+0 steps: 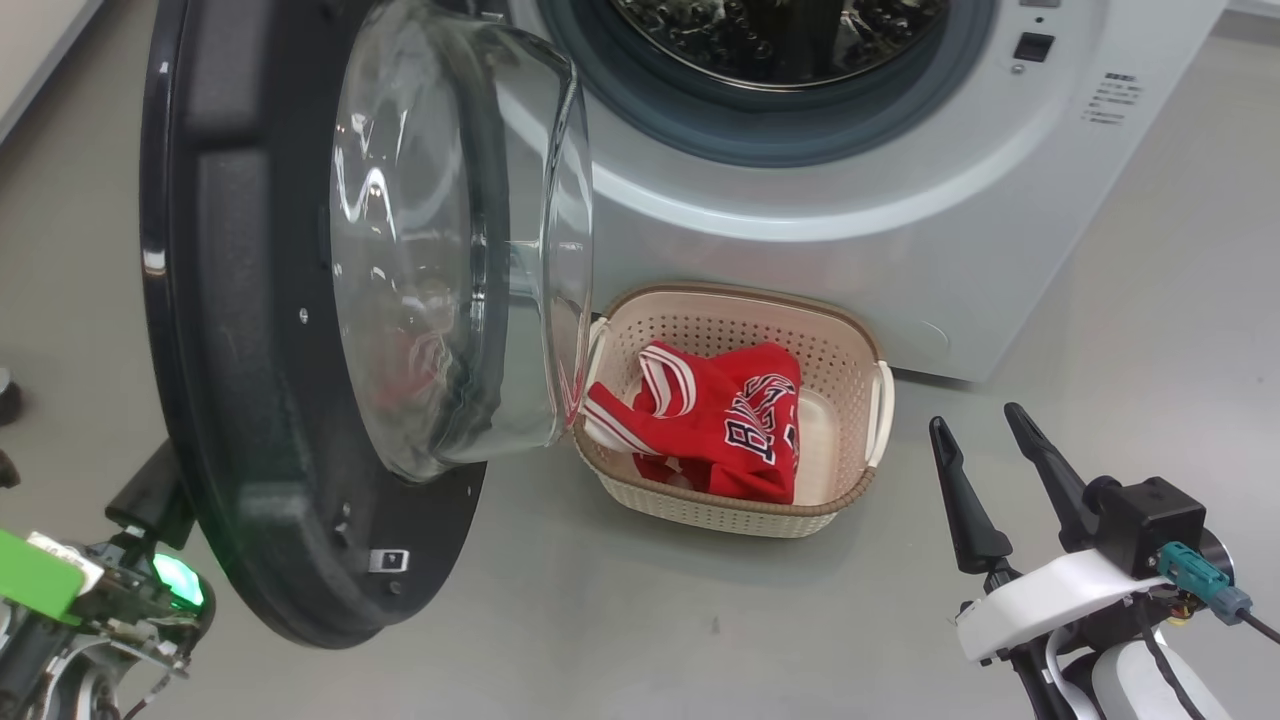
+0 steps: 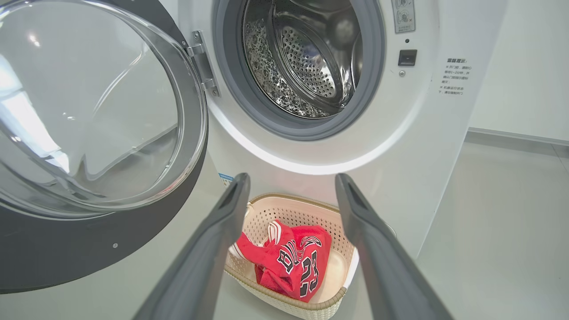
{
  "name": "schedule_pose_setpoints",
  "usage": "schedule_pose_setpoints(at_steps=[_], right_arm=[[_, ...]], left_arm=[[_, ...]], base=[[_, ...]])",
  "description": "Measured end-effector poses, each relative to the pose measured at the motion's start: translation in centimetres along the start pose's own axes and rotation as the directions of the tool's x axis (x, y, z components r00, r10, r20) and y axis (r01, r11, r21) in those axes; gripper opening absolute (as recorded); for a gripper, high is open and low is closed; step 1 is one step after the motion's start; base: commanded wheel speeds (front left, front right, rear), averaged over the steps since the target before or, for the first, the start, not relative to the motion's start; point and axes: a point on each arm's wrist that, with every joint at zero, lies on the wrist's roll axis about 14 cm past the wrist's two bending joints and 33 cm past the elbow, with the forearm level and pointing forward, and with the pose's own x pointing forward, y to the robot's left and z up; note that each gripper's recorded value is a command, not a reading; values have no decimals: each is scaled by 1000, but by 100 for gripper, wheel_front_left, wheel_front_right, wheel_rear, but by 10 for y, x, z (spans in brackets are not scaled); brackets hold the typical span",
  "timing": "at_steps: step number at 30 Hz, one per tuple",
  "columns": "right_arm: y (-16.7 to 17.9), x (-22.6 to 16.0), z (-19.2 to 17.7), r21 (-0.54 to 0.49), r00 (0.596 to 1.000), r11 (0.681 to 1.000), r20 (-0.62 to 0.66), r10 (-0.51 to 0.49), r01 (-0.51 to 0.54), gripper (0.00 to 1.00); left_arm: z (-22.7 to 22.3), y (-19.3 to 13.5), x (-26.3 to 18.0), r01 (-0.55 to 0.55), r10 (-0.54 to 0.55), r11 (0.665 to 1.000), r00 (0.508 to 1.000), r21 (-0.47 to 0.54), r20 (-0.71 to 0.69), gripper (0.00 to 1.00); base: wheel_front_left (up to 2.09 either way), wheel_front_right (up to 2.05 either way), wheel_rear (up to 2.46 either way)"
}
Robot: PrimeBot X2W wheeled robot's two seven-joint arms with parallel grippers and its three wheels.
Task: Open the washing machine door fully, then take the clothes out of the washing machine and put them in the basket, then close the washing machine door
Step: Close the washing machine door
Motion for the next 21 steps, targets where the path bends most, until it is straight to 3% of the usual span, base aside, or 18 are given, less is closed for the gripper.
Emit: schedule_pose_setpoints(at_steps=[21], right_arm=[[-33, -21, 9, 34, 992, 992, 48, -121, 119, 100]], left_arm=[[-80, -6, 50, 75, -92, 994, 962, -74, -258, 0]], base=[[0, 0, 0]])
